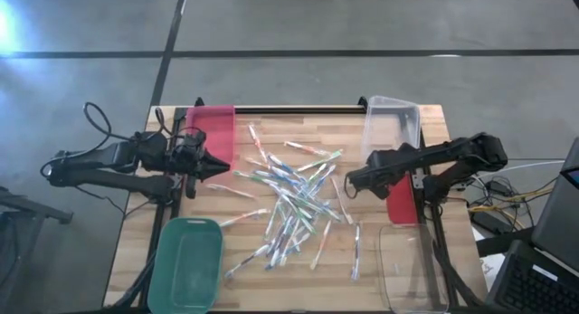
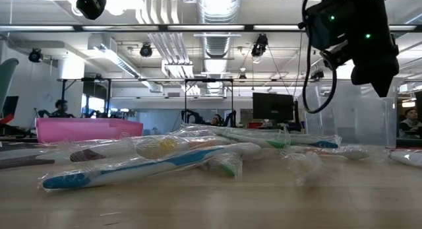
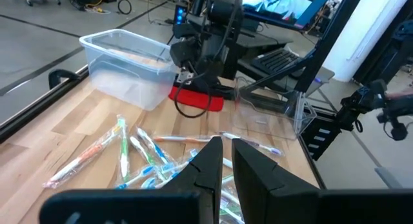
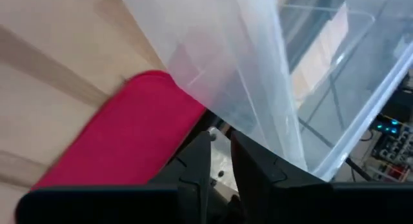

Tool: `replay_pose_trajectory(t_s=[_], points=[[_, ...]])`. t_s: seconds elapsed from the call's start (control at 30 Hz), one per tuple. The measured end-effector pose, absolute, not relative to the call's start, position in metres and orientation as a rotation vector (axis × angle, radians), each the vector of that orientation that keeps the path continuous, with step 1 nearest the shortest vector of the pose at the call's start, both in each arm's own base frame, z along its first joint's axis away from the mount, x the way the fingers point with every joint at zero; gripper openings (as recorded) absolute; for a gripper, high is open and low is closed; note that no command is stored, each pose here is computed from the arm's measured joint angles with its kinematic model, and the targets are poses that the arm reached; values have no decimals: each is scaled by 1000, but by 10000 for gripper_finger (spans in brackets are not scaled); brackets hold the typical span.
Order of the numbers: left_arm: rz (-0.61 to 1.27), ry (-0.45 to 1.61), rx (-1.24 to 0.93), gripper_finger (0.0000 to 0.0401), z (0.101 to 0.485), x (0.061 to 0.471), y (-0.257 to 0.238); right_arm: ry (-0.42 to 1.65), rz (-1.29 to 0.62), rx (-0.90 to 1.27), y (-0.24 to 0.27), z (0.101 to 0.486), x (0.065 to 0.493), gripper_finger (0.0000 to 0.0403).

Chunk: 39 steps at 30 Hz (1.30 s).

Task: Pick & Place Toothbrushes
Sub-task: Adjust the top transparent bin, then put the blue toothbrush into the top transparent bin

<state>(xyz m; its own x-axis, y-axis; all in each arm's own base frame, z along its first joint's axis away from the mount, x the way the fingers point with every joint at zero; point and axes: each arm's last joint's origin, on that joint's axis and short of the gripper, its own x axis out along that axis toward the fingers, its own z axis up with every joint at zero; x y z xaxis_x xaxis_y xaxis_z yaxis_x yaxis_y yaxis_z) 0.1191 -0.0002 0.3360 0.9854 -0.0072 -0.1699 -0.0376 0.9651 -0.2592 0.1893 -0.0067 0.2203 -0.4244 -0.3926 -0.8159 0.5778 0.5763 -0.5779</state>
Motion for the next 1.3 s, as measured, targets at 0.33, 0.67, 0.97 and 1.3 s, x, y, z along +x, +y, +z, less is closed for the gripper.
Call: replay_pose_trajectory(t_s=[0.33,0.67,0.97,1.3], points=[[15,171,-264,39,336,119,0,1579,-1182,147,-18,223,156,84],[15,172,-264,39,336,119,0,1547,-1156,326,-17,230,137,68],[15,171,-265,39,336,119,0,1399,-1091,443,-5,257,140,51],[16,171,-265,39,336,119,0,1189,-917,484,16,303,175,54]])
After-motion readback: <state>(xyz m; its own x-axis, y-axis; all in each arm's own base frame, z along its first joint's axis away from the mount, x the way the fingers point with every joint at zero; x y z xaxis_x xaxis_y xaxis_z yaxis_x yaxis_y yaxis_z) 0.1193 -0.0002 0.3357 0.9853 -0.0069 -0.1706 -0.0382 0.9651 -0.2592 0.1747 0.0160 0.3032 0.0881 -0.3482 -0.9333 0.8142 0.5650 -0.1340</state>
